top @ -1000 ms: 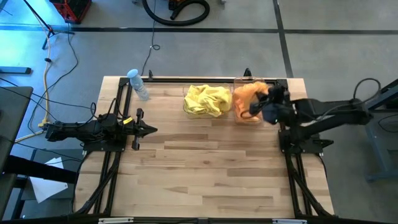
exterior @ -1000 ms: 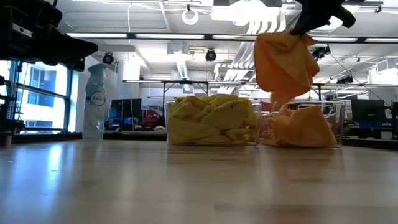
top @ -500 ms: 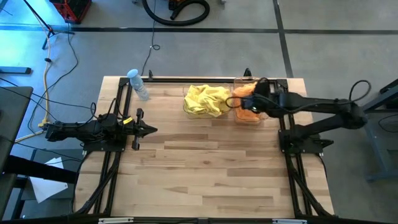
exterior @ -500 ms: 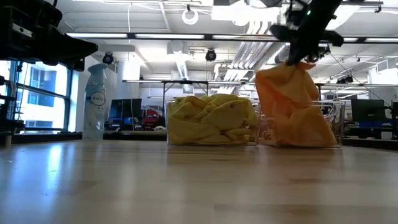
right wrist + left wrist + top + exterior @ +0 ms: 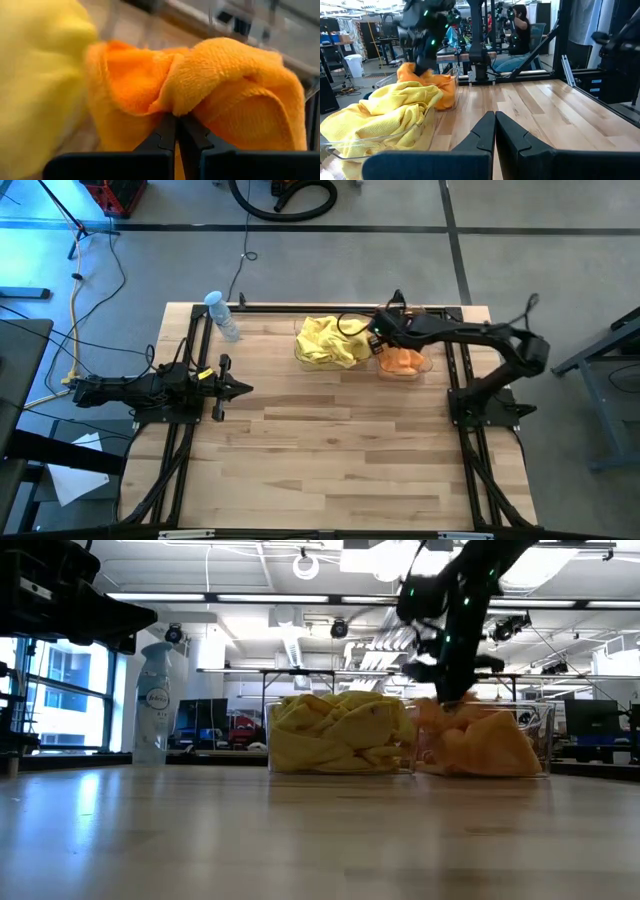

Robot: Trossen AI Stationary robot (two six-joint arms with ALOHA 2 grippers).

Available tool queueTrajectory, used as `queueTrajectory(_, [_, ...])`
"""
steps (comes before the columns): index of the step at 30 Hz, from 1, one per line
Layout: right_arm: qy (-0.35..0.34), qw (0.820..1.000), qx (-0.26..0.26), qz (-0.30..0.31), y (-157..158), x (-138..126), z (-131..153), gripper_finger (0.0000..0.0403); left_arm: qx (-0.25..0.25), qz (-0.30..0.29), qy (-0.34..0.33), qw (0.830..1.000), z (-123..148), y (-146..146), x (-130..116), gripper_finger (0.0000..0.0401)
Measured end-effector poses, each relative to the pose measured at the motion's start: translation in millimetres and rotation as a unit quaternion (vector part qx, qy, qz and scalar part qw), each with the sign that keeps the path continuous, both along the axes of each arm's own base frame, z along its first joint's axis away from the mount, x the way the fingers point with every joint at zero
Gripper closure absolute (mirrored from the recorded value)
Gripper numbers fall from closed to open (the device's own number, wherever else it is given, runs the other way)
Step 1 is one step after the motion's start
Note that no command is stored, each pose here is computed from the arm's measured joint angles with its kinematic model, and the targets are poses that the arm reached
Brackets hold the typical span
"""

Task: Sort microfiber towel by color & place in baskets
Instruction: Put the orange microfiber towel into the right transparent bin

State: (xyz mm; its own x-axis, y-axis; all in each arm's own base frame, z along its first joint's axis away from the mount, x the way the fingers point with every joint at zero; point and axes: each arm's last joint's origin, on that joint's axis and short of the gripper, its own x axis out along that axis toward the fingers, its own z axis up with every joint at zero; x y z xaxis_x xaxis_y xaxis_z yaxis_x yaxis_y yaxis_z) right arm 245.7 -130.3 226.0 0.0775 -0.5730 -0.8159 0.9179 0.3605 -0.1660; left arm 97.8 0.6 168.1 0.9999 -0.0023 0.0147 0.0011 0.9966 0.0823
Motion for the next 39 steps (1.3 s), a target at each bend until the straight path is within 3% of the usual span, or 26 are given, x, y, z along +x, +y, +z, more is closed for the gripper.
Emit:
queueTrajectory(6, [0.036,0.998,0.045,-0.021,-21,5,-32,0.0402,0.000,0.000,0.000,1.000,0,0,0,0.0401])
queueTrajectory(15, [-0.011,0.997,0.071,-0.033,-42,8,-43,0.0400,0.000,0.000,0.000,1.000,0,0,0,0.0401])
queueTrajectory(21, [-0.034,0.996,0.075,-0.032,-42,3,-32,0.0353,0.000,0.000,0.000,1.000,0,0,0,0.0401])
queueTrajectory(31, [-0.102,0.994,0.021,-0.020,-29,-17,20,0.0253,0.000,0.000,0.000,1.000,0,0,0,0.0401])
queueTrajectory(34, [-0.103,0.993,0.006,-0.050,-27,-23,25,0.0246,0.000,0.000,0.000,1.000,0,0,0,0.0401])
queueTrajectory(39, [-0.068,0.995,0.033,-0.068,-31,-22,10,0.0263,0.000,0.000,0.000,1.000,0,0,0,0.0401])
